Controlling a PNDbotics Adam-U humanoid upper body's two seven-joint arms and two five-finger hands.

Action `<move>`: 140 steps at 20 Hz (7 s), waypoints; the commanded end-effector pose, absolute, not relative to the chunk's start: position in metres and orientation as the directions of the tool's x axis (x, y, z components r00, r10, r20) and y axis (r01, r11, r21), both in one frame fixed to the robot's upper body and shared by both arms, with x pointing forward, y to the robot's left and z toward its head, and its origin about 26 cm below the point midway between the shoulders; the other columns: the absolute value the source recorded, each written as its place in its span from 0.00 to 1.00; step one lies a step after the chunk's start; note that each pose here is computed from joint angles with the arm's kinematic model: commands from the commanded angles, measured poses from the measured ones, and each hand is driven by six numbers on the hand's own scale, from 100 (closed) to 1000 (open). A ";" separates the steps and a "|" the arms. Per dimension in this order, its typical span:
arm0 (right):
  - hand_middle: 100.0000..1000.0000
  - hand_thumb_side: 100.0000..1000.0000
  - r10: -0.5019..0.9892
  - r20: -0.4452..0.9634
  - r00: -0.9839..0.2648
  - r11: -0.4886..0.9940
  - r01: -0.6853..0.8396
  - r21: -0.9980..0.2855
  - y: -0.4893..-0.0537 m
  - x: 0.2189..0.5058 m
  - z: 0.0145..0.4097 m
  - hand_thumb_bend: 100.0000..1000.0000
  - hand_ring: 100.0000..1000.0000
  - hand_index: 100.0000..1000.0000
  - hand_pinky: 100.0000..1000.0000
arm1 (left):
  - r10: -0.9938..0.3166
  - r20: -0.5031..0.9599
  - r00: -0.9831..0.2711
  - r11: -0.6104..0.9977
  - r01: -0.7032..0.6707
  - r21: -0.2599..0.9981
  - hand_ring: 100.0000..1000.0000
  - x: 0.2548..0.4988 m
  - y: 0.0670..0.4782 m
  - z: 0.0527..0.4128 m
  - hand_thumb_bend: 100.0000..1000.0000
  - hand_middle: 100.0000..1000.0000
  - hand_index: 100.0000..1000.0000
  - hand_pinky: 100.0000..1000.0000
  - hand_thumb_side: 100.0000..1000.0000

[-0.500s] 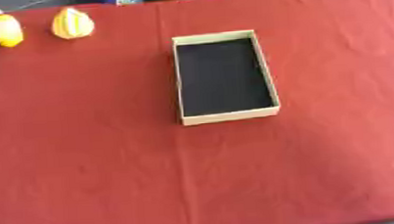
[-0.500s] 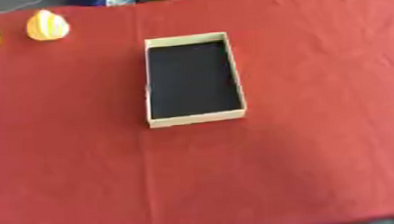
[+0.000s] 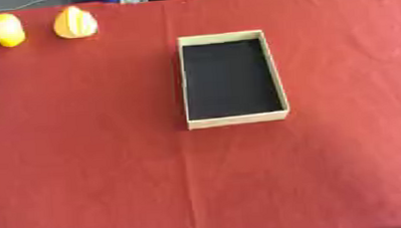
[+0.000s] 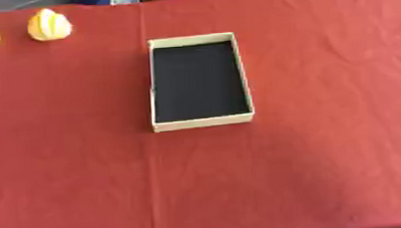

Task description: Pick up objects on the table and place them in the box.

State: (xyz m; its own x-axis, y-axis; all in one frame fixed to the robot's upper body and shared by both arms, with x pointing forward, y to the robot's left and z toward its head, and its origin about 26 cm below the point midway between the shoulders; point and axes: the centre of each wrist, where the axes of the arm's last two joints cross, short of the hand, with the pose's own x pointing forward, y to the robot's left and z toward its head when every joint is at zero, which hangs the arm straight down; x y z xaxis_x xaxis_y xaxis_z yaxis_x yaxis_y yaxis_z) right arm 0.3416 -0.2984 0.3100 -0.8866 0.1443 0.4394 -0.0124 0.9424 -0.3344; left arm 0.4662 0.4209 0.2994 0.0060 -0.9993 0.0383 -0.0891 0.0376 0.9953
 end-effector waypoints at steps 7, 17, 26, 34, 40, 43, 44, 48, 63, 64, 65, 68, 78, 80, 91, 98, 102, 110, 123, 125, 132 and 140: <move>0.78 0.71 0.137 0.411 -0.901 0.937 -0.017 -0.349 -0.297 0.339 0.321 0.00 0.96 0.86 0.93 | -0.992 0.022 0.121 0.000 -0.183 0.983 0.91 0.465 0.423 0.321 0.41 0.87 0.93 0.89 0.00; 0.78 0.72 0.136 0.410 -0.902 0.937 -0.017 -0.349 -0.298 0.339 0.323 0.00 0.97 0.86 0.93 | -0.990 0.080 0.120 0.046 -0.258 0.965 0.91 0.465 0.421 0.328 0.37 0.87 0.94 0.89 0.00; 0.78 0.73 0.128 0.408 -0.904 0.937 -0.025 -0.349 -0.297 0.340 0.325 0.00 0.97 0.85 0.93 | -0.989 0.092 0.113 0.056 -0.293 0.954 0.92 0.466 0.414 0.341 0.39 0.88 0.94 0.90 0.00; 0.77 0.74 0.130 0.408 -0.904 0.935 -0.025 -0.354 -0.297 0.340 0.327 0.00 0.97 0.85 0.94 | -0.979 0.112 0.171 0.047 -0.344 0.938 0.95 0.464 0.415 0.350 0.34 0.88 0.94 0.89 0.00; 0.77 0.75 0.124 0.398 -0.909 0.932 -0.030 -0.361 -0.295 0.340 0.332 0.00 0.98 0.85 0.94 | -0.963 0.175 0.206 0.080 -0.402 0.912 0.93 0.463 0.419 0.353 0.29 0.86 0.92 0.87 0.00; 0.77 0.75 0.124 0.398 -0.909 0.932 -0.031 -0.360 -0.296 0.340 0.333 0.00 0.98 0.85 0.94 | -0.958 0.187 0.218 0.085 -0.409 0.909 0.92 0.464 0.419 0.352 0.26 0.85 0.91 0.86 0.00; 0.77 0.75 0.124 0.399 -0.909 0.932 -0.031 -0.361 -0.296 0.340 0.333 0.00 0.98 0.85 0.94 | -0.957 0.187 0.223 0.084 -0.404 0.911 0.91 0.464 0.419 0.351 0.26 0.84 0.90 0.85 0.00; 0.77 0.76 0.119 0.403 -0.908 0.934 -0.035 -0.357 -0.295 0.340 0.332 0.00 0.98 0.85 0.94 | -0.950 0.170 0.263 0.065 -0.365 0.929 0.89 0.466 0.420 0.347 0.28 0.82 0.89 0.82 0.00; 0.77 0.77 0.107 0.439 -0.892 0.938 -0.056 -0.343 -0.298 0.343 0.325 0.00 0.98 0.86 0.94 | -0.933 0.137 0.333 -0.070 -0.541 0.838 0.52 0.468 0.413 0.342 0.00 0.37 0.51 0.55 0.00; 0.77 0.77 0.108 0.442 -0.891 0.938 -0.056 -0.342 -0.299 0.343 0.324 0.00 0.98 0.86 0.94 | -0.938 0.127 0.322 -0.079 -0.557 0.827 0.51 0.468 0.412 0.343 0.00 0.37 0.51 0.55 0.00; 0.77 0.77 0.108 0.446 -0.888 0.939 -0.056 -0.339 -0.299 0.343 0.323 0.00 0.98 0.86 0.94 | -0.948 0.112 0.299 -0.084 -0.571 0.817 0.51 0.467 0.408 0.345 0.00 0.36 0.51 0.55 0.00; 0.77 0.77 0.106 0.458 -0.882 0.940 -0.060 -0.335 -0.300 0.344 0.320 0.00 0.98 0.86 0.94 | -0.978 0.076 0.193 -0.057 -0.602 0.796 0.52 0.464 0.396 0.356 0.00 0.37 0.52 0.55 0.00; 0.76 0.74 0.093 0.487 -0.869 0.941 -0.083 -0.328 -0.296 0.345 0.310 0.00 0.98 0.86 0.94 | -0.918 -0.195 -0.346 0.040 -0.568 0.822 0.53 0.441 0.283 0.375 0.00 0.38 0.53 0.56 0.00; 0.76 0.74 0.088 0.491 -0.867 0.942 -0.088 -0.325 -0.295 0.345 0.308 0.00 0.98 0.86 0.94 | -0.868 -0.197 -0.455 0.095 -0.543 0.834 0.53 0.433 0.255 0.372 0.00 0.38 0.53 0.57 0.00; 0.77 0.71 0.106 0.472 -0.875 0.944 -0.060 -0.323 -0.295 0.344 0.312 0.00 0.97 0.86 0.94 | -0.513 -0.166 -0.843 0.224 -0.317 0.921 0.54 0.374 0.120 0.329 0.00 0.37 0.53 0.58 0.00; 0.77 0.71 0.104 0.463 -0.880 0.947 -0.054 -0.315 -0.294 0.343 0.314 0.00 0.97 0.86 0.94 | -0.528 -0.088 -0.845 0.206 -0.228 0.952 0.54 0.390 0.081 0.285 0.00 0.38 0.53 0.58 0.00; 0.77 0.72 0.093 0.466 -0.880 0.948 -0.065 -0.311 -0.292 0.343 0.314 0.00 0.97 0.86 0.94 | -0.538 -0.066 -0.840 0.197 -0.201 0.960 0.55 0.399 0.068 0.264 0.00 0.37 0.53 0.59 0.00; 0.77 0.72 0.081 0.472 -0.878 0.953 -0.070 -0.295 -0.292 0.343 0.312 0.00 0.97 0.86 0.94 | -0.564 -0.037 -0.825 0.176 -0.164 0.971 0.58 0.408 0.062 0.232 0.00 0.40 0.56 0.62 0.00; 0.76 0.72 0.079 0.496 -0.865 0.957 -0.073 -0.280 -0.295 0.343 0.304 0.00 0.97 0.86 0.94 | -0.612 -0.100 -0.785 0.115 -0.213 0.970 1.00 0.415 0.071 0.220 0.42 0.83 0.95 1.00 0.39; 0.76 0.72 0.080 0.501 -0.862 0.958 -0.073 -0.278 -0.296 0.343 0.303 0.00 0.97 0.86 0.94 | -0.629 -0.117 -0.769 0.118 -0.243 0.963 1.00 0.414 0.074 0.223 0.44 0.84 0.95 1.00 0.40; 0.76 0.72 0.082 0.507 -0.858 0.958 -0.072 -0.277 -0.297 0.343 0.301 0.00 0.97 0.86 0.94 | -0.651 -0.104 -0.752 0.205 -0.305 0.930 0.96 0.407 0.089 0.245 0.29 0.78 0.90 0.94 0.30; 0.76 0.72 0.114 0.498 -0.860 0.957 -0.038 -0.286 -0.304 0.341 0.302 0.00 0.97 0.86 0.94 | -0.813 -0.015 -0.581 0.280 -0.414 0.866 0.91 0.402 0.202 0.323 0.20 0.73 0.83 0.88 0.31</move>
State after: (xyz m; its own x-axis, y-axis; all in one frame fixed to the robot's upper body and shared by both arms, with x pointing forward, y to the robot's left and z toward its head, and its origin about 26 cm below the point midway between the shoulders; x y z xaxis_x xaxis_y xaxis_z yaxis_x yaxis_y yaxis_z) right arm 0.3468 -0.2988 0.2890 -0.8408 0.0888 0.5340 -0.0668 0.9619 -0.2651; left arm 0.4072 0.1784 0.2973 -0.6232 -0.7820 -0.0061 -0.3558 0.2766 0.8927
